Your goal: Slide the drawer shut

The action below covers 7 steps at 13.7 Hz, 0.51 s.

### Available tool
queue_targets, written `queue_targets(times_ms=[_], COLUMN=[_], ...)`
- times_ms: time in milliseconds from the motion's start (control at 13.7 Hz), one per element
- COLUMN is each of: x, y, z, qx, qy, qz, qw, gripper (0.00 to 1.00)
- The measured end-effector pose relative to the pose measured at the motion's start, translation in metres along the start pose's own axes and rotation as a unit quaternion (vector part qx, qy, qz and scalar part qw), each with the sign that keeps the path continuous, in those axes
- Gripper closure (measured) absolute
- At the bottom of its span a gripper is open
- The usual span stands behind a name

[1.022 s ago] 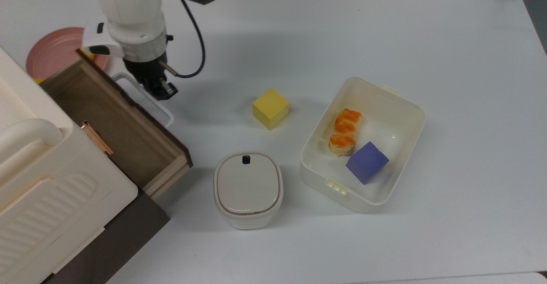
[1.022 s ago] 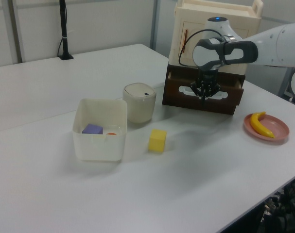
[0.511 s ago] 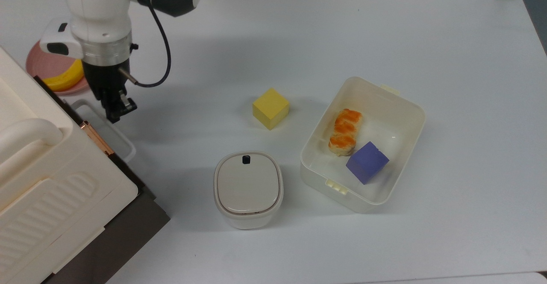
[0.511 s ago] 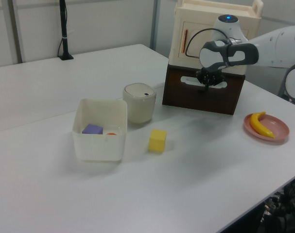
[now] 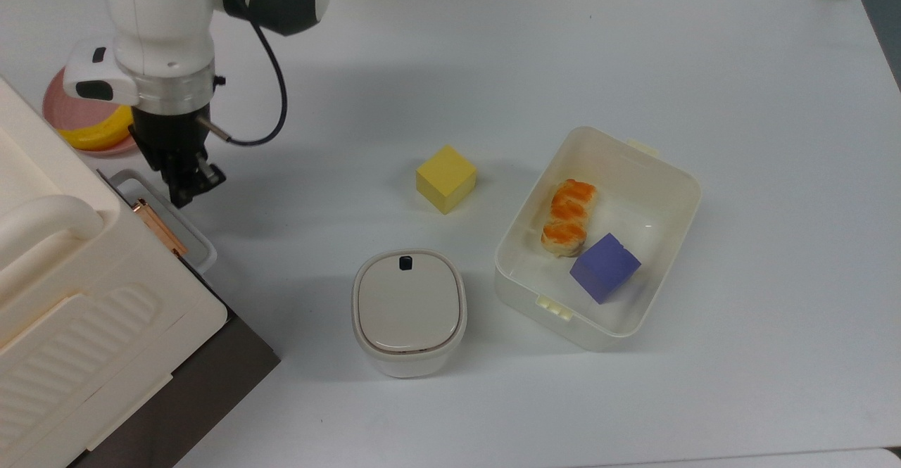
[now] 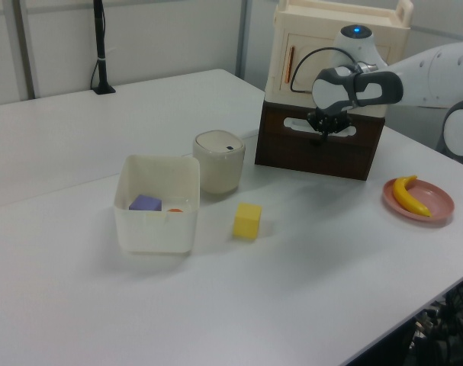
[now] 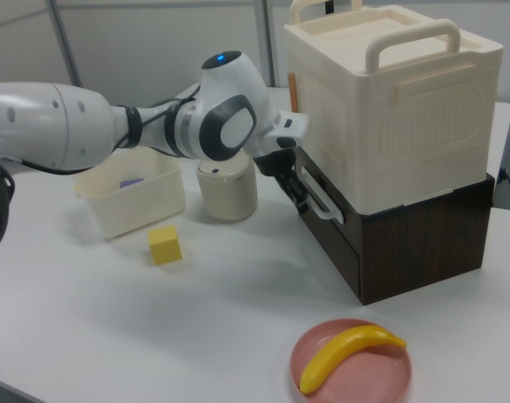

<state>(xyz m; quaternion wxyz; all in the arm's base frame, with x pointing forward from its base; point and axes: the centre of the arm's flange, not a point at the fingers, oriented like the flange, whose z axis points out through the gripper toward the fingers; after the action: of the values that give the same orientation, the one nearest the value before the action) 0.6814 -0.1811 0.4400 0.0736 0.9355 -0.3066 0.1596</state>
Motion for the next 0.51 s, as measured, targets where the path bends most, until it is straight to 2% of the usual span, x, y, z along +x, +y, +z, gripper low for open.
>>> queue_targets(times_ms=[73, 146, 292, 511], x=[-0.003, -0.011, -0.027, -0.044], y=[-0.001, -0.003, -0.007, -0.006], z=[-0.007, -0.020, -0.071, -0.127], qx=[-0.005, -0.010, 0.010, 0.035], qy=[-0.014, -0.042, -0.088, -0.103], qz=[-0.025, -0.064, -0.131, -0.198], qw=[0.9996, 0.9970, 0.9875, 0.9741], gripper=[0.96, 0.89, 0.59, 0.30])
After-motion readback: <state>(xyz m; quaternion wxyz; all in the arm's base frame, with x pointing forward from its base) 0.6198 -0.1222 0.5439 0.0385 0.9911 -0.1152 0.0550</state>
